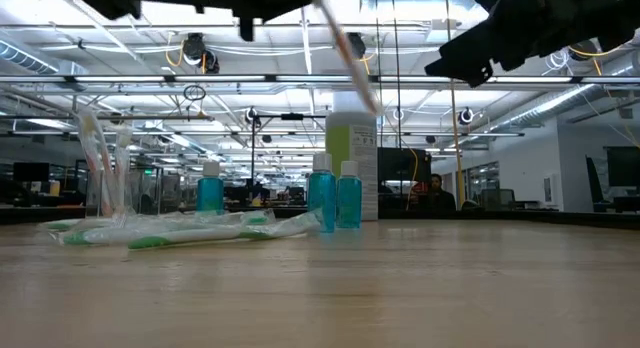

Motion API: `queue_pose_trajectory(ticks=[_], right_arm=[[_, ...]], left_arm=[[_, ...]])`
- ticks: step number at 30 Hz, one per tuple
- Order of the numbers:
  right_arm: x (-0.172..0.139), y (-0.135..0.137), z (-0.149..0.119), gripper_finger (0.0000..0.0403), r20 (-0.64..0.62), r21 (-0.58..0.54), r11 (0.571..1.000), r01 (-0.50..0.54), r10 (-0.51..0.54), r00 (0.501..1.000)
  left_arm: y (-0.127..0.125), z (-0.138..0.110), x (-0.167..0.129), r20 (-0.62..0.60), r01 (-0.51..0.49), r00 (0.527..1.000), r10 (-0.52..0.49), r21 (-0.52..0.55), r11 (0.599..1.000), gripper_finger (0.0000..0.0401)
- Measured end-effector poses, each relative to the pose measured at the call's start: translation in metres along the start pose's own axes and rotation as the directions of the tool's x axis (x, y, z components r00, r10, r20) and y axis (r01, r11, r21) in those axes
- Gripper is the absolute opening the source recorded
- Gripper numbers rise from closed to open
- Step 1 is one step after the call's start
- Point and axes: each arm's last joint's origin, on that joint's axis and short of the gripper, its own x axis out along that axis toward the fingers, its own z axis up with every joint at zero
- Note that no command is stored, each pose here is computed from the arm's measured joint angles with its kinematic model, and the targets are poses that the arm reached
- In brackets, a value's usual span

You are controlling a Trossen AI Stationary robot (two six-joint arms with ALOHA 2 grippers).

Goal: Pick & Place toothbrushing station
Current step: Put the orange toothbrush into the left section of the transparent organizer

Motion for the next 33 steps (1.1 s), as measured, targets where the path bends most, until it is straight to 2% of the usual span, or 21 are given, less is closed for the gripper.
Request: queue_pose_trajectory(ticks=[4, 8, 15, 19, 24, 25, 27, 29, 33], right_arm=[[-0.009, 0.000, 0.002, 0.0252, -0.001, 0.010, 1.000, 0.002, -0.002, 1.000], [-0.011, -0.001, 0.001, 0.0245, -0.009, 0.009, 1.000, 0.003, -0.003, 1.000], [-0.010, -0.001, 0.000, 0.0238, -0.024, 0.007, 1.000, 0.003, -0.003, 1.000], [-0.010, -0.001, -0.001, 0.0238, -0.025, 0.008, 1.000, 0.003, -0.003, 1.000], [-0.010, -0.001, -0.001, 0.0238, -0.025, 0.008, 1.000, 0.003, -0.003, 1.000], [-0.010, -0.001, -0.001, 0.0238, -0.026, 0.008, 1.000, 0.003, -0.003, 1.000], [-0.010, -0.001, -0.001, 0.0238, -0.025, 0.008, 1.000, 0.003, -0.003, 1.000], [-0.010, -0.001, -0.001, 0.0238, -0.026, 0.008, 1.000, 0.003, -0.003, 1.000], [-0.010, -0.001, -0.001, 0.0238, -0.026, 0.007, 1.000, 0.003, -0.003, 1.000]], left_arm=[[0.005, 0.013, -0.019, -0.076, -0.176, 0.982, 0.175, -0.012, 0.984, 0.0026], [0.011, 0.024, -0.039, -0.134, -0.329, 0.936, 0.325, -0.007, 0.944, 0.0026], [0.028, 0.030, -0.076, -0.157, -0.484, 0.867, 0.473, -0.042, 0.874, 0.0026], [0.040, 0.027, -0.101, -0.154, -0.598, 0.798, 0.583, -0.068, 0.799, 0.0026], [0.057, 0.024, -0.133, -0.135, -0.766, 0.642, 0.754, -0.116, 0.632, 0.0026], [0.060, 0.024, -0.138, -0.138, -0.780, 0.626, 0.768, -0.136, 0.611, 0.0026], [0.064, 0.023, -0.148, -0.153, -0.779, 0.623, 0.767, -0.203, 0.593, 0.0026], [0.067, 0.022, -0.155, -0.170, -0.768, 0.634, 0.754, -0.248, 0.590, 0.0026], [0.072, 0.021, -0.167, -0.184, -0.775, 0.625, 0.759, -0.266, 0.574, 0.0026]])
